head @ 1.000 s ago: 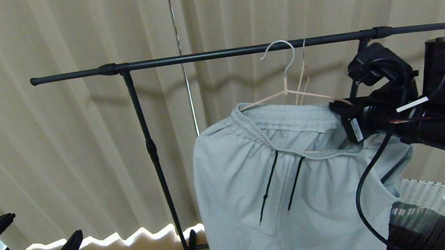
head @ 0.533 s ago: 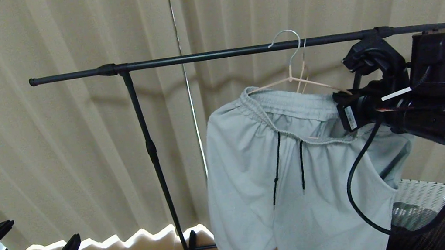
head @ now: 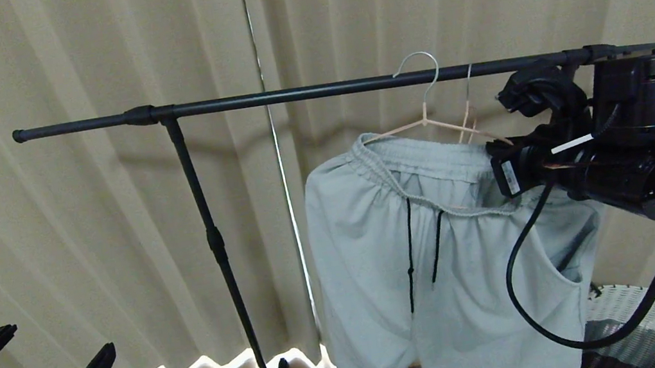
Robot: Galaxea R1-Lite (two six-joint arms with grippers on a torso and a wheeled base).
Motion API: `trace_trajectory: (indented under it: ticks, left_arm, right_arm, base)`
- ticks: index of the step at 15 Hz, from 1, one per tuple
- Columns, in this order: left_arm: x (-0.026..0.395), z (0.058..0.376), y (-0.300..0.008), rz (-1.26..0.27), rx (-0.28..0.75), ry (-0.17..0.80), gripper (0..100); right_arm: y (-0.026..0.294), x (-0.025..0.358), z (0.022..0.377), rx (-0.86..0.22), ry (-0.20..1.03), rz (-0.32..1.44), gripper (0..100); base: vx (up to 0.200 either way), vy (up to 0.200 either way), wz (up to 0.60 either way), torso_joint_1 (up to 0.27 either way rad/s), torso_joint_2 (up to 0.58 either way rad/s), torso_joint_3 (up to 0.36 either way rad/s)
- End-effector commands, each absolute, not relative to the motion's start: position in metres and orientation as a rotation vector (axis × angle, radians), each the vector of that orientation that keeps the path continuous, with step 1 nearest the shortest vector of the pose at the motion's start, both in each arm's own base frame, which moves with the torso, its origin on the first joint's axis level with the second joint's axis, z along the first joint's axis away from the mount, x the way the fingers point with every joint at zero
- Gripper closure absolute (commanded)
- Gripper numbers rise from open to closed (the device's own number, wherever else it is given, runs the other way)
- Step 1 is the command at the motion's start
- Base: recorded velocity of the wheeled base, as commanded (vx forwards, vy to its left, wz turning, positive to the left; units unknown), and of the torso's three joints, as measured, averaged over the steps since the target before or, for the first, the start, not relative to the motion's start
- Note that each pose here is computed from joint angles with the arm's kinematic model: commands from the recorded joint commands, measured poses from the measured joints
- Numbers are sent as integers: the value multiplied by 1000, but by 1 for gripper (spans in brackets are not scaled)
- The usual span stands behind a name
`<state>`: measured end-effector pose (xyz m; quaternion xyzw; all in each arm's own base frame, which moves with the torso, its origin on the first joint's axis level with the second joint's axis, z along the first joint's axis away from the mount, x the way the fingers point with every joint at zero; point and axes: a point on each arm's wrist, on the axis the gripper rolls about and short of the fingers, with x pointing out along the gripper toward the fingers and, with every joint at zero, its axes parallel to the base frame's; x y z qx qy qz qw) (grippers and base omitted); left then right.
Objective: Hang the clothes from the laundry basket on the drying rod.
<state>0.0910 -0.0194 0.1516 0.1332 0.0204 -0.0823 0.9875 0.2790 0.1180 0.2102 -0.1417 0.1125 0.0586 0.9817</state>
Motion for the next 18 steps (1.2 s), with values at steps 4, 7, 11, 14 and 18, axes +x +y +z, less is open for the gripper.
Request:
trace_trajectory:
  ticks: [4,7,11,14,18]
  left_arm:
    - [91,151,-19,-167,268,41,0]
    - [89,150,-19,-169,269,38,0]
    - [89,150,-20,-208,266,35,0]
    - [87,150,-20,-208,265,28,0]
    - [87,150,-20,-209,266,31,0]
  right_arm:
    - [119,280,211,-286,222,112,100]
    - [122,290,211,-287,223,99,100]
    - [131,310,209,-295,222,39,100]
    - [134,320,205,-303,234,15,100]
    - [140,329,195,-322,259,13,100]
  base:
    - [200,0,0,1,2,2]
    - [67,0,0,1,2,1]
    - [0,0,0,0,0,0]
    - [0,0,0,0,0,0]
    - [0,0,0,0,0,0]
